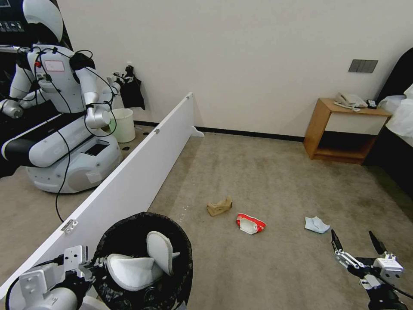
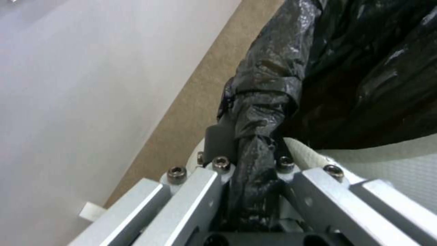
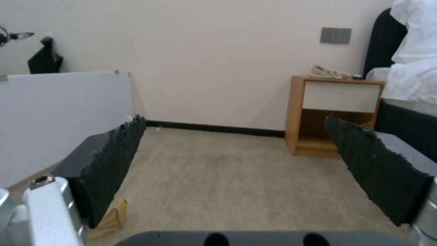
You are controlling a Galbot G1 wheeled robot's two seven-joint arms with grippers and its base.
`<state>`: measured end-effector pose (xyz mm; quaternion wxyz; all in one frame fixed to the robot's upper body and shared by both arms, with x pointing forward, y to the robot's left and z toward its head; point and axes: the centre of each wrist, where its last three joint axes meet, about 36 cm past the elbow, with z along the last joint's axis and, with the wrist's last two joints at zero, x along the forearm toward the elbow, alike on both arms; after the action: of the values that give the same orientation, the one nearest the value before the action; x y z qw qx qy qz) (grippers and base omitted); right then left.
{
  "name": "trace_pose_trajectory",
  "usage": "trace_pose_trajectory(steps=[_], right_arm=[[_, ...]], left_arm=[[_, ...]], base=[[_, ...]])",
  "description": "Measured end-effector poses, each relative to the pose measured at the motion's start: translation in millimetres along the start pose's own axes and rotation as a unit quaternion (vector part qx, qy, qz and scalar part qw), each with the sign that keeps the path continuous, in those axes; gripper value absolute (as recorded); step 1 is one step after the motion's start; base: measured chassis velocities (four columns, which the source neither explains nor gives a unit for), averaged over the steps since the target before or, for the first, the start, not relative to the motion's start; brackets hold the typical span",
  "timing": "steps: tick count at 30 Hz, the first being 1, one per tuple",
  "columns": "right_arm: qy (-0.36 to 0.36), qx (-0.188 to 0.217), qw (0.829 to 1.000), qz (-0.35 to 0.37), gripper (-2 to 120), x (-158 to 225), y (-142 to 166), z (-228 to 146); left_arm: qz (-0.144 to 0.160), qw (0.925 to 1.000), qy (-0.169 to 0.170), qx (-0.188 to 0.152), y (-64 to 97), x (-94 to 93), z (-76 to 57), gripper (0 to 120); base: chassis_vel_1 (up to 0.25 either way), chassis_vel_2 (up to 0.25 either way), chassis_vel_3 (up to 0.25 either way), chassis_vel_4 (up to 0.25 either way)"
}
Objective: Pick up the trash bin, then pick up the garbage from the floor and place it into the trash bin.
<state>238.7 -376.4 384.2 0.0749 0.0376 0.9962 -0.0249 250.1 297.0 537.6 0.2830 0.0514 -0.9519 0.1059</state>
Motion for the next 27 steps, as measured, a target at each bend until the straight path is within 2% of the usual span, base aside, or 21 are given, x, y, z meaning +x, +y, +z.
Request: trace_pose_trajectory(steps=[27], right_arm=[[-0.001, -0.007, 1.000, -0.009, 100, -3.8, 1.1, 2.1]], left_arm=[[-0.001, 1.0000, 0.001, 0.002, -2.4, 2.2, 2.1, 1]], base=[[-0.094, 0.092, 0.091, -0.094]])
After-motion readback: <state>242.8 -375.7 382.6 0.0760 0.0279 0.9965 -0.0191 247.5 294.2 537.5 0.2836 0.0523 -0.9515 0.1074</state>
